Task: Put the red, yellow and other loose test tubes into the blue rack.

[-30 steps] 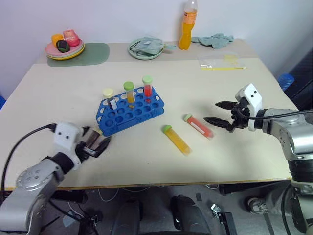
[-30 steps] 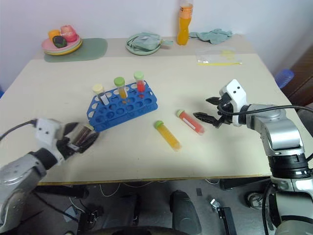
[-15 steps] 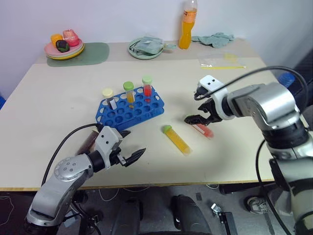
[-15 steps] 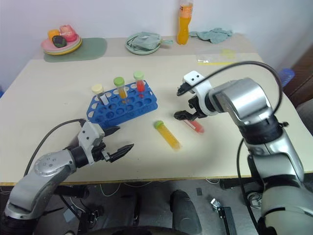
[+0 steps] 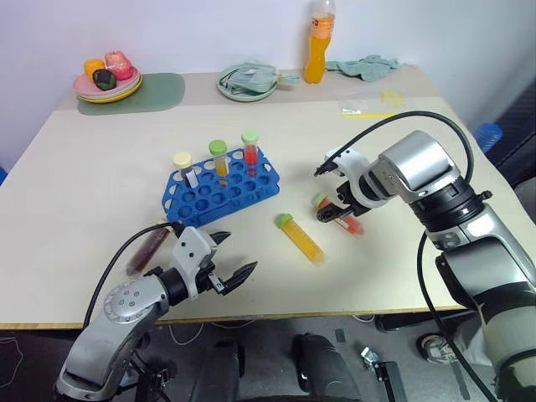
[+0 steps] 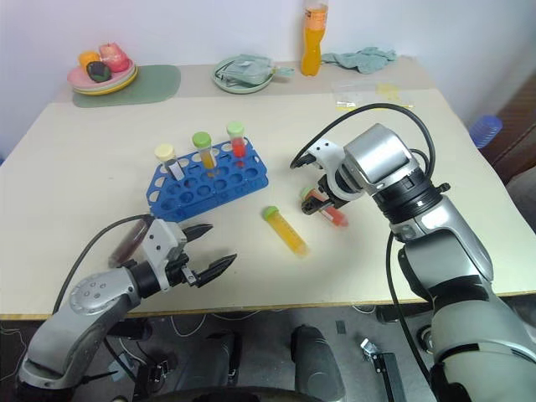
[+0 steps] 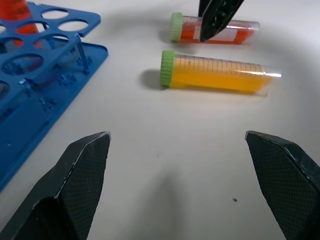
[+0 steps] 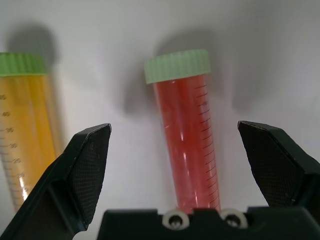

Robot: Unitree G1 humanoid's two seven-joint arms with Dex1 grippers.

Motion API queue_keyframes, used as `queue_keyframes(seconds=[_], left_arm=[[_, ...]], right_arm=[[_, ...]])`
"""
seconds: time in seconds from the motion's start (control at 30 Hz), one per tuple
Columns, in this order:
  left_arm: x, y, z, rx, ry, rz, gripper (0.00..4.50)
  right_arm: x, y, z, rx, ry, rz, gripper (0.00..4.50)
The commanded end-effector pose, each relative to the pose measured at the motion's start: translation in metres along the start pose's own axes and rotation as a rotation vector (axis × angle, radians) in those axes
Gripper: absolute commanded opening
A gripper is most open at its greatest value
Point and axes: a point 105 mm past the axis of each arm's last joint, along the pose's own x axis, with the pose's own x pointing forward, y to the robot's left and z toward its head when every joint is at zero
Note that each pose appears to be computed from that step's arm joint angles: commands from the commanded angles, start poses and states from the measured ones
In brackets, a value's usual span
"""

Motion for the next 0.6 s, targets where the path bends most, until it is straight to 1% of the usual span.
queue_keyframes(seconds=[0.03, 0.07, 0.1, 0.13, 0.17, 0.2, 0.23, 0.27, 0.3, 0.4, 0.47, 0.53, 0.6], left_arm=[[-0.002, -0.004, 0.009, 0.035, -0.035, 0.002, 4.50], [-0.002, -0.004, 0.008, 0.034, -0.035, 0.003, 4.50], [-0.002, -0.004, 0.007, 0.035, -0.034, 0.005, 4.50], [-0.002, -0.004, 0.007, 0.034, -0.034, 0.006, 4.50], [-0.003, -0.004, 0.007, 0.035, -0.036, 0.008, 4.50], [-0.003, -0.004, 0.008, 0.033, -0.039, 0.009, 4.50], [-0.002, -0.004, 0.008, 0.032, -0.041, 0.011, 4.50], [-0.002, -0.004, 0.008, 0.031, -0.043, 0.013, 4.50], [-0.002, -0.004, 0.008, 0.031, -0.043, 0.014, 4.50], [-0.003, -0.004, 0.008, 0.030, -0.043, 0.016, 4.50], [-0.004, -0.003, 0.007, 0.029, -0.042, 0.023, 4.50], [-0.004, -0.001, 0.006, 0.026, -0.040, 0.037, 4.50], [-0.006, 0.002, 0.005, 0.021, -0.042, 0.052, 4.50]], right_arm=[[-0.003, -0.005, 0.010, -0.034, -0.031, -0.039, 3.97], [-0.002, -0.006, 0.010, -0.035, -0.031, -0.044, 3.70], [-0.001, -0.007, 0.010, -0.037, -0.030, -0.046, 3.15], [0.000, -0.007, 0.010, -0.037, -0.028, -0.048, 2.77], [0.001, -0.008, 0.010, -0.037, -0.027, -0.048, 2.28], [0.001, -0.008, 0.010, -0.039, -0.027, -0.048, 1.64], [0.000, -0.008, 0.010, -0.043, -0.028, -0.047, 1.14], [-0.001, -0.007, 0.011, -0.051, -0.032, -0.045, 0.76], [-0.003, -0.006, 0.012, -0.057, -0.036, -0.043, 0.68], [-0.014, 0.002, 0.017, -0.092, -0.079, -0.001, 0.68], [-0.032, 0.023, 0.028, -0.225, -0.232, 0.107, 0.68], [-0.051, 0.039, 0.044, -0.367, -0.454, 0.131, 0.68], [-0.068, 0.047, 0.062, -0.379, -0.694, 0.147, 0.68]])
